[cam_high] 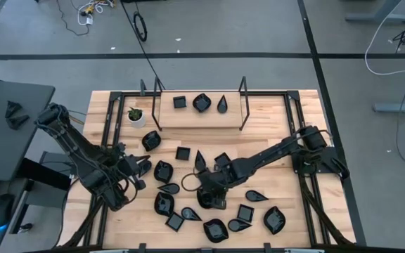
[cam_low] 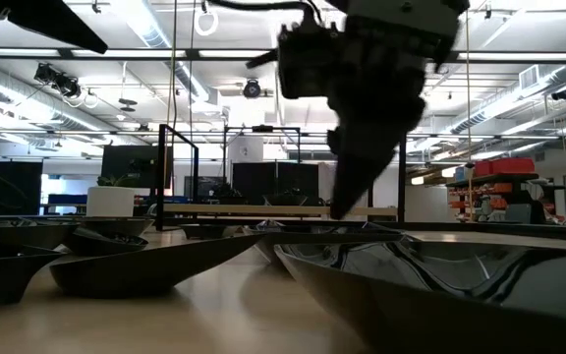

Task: Pick & Place Mini shaped plates
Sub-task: Stack the black leaf shaped bowl on top of the other black leaf shaped bowl on the shelf

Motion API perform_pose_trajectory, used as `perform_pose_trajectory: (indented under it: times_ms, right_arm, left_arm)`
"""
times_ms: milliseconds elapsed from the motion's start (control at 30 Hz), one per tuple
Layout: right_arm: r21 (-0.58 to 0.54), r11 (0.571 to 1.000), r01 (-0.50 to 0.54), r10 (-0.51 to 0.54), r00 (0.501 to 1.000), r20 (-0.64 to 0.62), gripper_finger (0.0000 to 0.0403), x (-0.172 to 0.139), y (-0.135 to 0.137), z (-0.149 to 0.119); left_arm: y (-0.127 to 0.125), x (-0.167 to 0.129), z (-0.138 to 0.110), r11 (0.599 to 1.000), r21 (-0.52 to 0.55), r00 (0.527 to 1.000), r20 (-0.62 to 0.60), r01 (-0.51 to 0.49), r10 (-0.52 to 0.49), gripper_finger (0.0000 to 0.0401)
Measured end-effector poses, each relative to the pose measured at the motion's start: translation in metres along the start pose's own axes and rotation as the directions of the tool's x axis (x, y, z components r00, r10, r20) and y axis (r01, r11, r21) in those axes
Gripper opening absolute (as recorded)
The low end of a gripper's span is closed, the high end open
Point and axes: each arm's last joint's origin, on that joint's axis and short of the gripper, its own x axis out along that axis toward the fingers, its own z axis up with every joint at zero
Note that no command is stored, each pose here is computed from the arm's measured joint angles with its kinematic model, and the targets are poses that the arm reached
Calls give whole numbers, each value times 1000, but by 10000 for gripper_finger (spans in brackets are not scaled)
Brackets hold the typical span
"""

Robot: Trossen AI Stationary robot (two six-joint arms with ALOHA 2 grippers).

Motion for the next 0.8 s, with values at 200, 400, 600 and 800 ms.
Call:
perform_pose_trajectory:
  times_ms: [200, 400, 600, 800]
  right_arm:
    - [9, 1000, -15, 14, 994, 108, 169, 8, -8, 3]
    - [18, 1000, -10, 8, 995, 95, 161, 12, -13, -1]
    - [14, 999, -42, 41, 996, 77, 121, 15, -12, -2]
    - [6, 999, -44, 44, 995, 85, 74, 15, -12, -1]
  left_arm:
    - [0, 0, 0, 1000, 6, 1000, 0, 0, 0, 10]
    - [0, 0, 0, 1000, 6, 1000, 0, 0, 0, 9]
    - [0, 0, 0, 1000, 6, 1000, 0, 0, 0, 13]
    - [-1, 0, 0, 1000, 0, 1000, 1, 3, -3, 14]
